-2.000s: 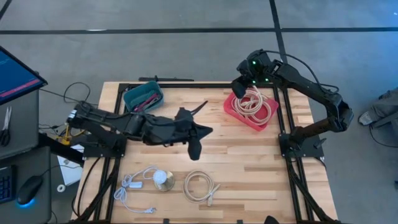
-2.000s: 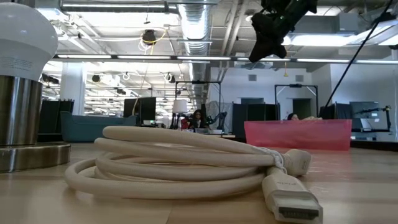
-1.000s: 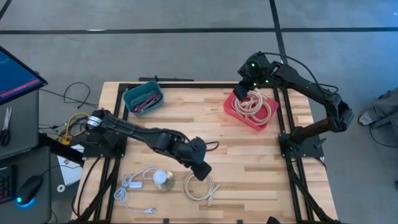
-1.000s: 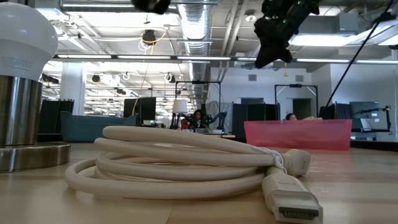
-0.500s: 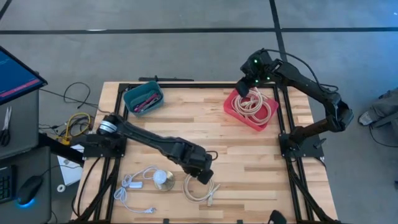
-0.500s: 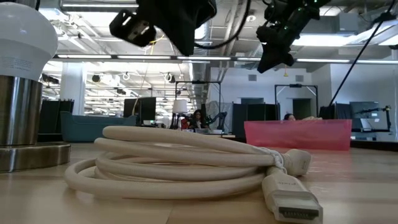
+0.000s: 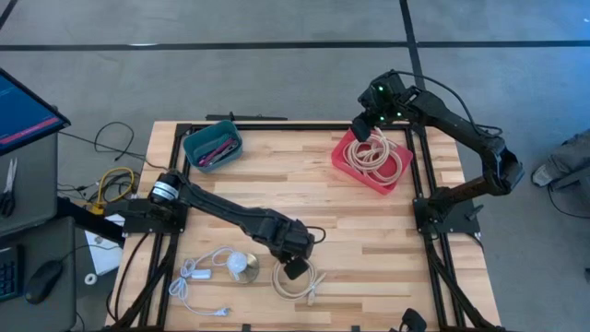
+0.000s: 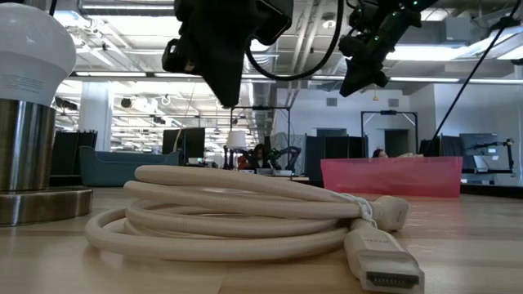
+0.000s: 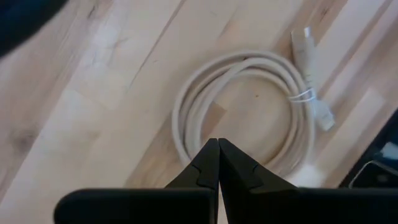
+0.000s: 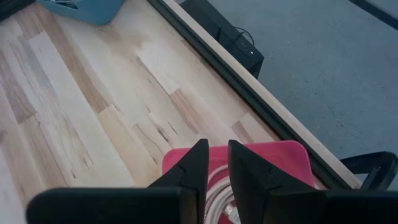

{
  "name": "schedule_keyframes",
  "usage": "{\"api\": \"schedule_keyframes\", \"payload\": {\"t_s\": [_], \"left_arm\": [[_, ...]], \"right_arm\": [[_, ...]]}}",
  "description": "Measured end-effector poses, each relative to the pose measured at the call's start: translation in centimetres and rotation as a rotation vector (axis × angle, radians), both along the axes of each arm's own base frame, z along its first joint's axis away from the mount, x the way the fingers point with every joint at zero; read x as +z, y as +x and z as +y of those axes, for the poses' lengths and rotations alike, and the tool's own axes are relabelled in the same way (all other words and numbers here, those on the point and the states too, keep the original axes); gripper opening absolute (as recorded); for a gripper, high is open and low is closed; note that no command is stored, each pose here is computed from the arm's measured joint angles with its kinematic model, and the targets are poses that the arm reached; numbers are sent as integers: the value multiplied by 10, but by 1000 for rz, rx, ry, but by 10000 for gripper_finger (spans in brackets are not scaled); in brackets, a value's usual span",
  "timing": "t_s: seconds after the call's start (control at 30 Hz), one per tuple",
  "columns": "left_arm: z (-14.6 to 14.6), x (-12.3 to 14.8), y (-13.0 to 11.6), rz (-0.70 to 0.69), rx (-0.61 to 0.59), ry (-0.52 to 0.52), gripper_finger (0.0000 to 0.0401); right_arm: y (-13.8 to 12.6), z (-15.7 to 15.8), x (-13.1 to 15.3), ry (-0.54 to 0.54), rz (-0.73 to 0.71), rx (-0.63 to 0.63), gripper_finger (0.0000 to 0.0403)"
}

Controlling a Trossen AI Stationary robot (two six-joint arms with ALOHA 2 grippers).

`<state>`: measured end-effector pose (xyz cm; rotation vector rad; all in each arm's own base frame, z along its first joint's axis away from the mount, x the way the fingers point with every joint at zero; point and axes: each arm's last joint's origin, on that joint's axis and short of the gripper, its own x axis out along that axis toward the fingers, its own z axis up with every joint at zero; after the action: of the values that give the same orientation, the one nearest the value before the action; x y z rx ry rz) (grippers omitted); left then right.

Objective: Pick & Place USB Port
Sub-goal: Put the white charger cable into pink bin

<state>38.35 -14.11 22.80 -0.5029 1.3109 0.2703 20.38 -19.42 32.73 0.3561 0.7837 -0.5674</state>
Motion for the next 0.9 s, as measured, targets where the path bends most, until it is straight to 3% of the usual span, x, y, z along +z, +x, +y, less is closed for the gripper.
{"api": "schedule_keyframes", "payload": {"t_s": [0.3, 0.47, 0.9], "left_arm": [[0, -15, -6, 44, -29, 0, 4], [-3, -21, 0, -18, -42, -68, 15], [1, -48, -7, -10, -3, -41, 121]], "right_arm": [[1, -2, 0, -6, -7, -3, 54], [1, -3, 0, -12, -13, -5, 54], [1, -3, 0, -11, -14, -6, 54]]}}
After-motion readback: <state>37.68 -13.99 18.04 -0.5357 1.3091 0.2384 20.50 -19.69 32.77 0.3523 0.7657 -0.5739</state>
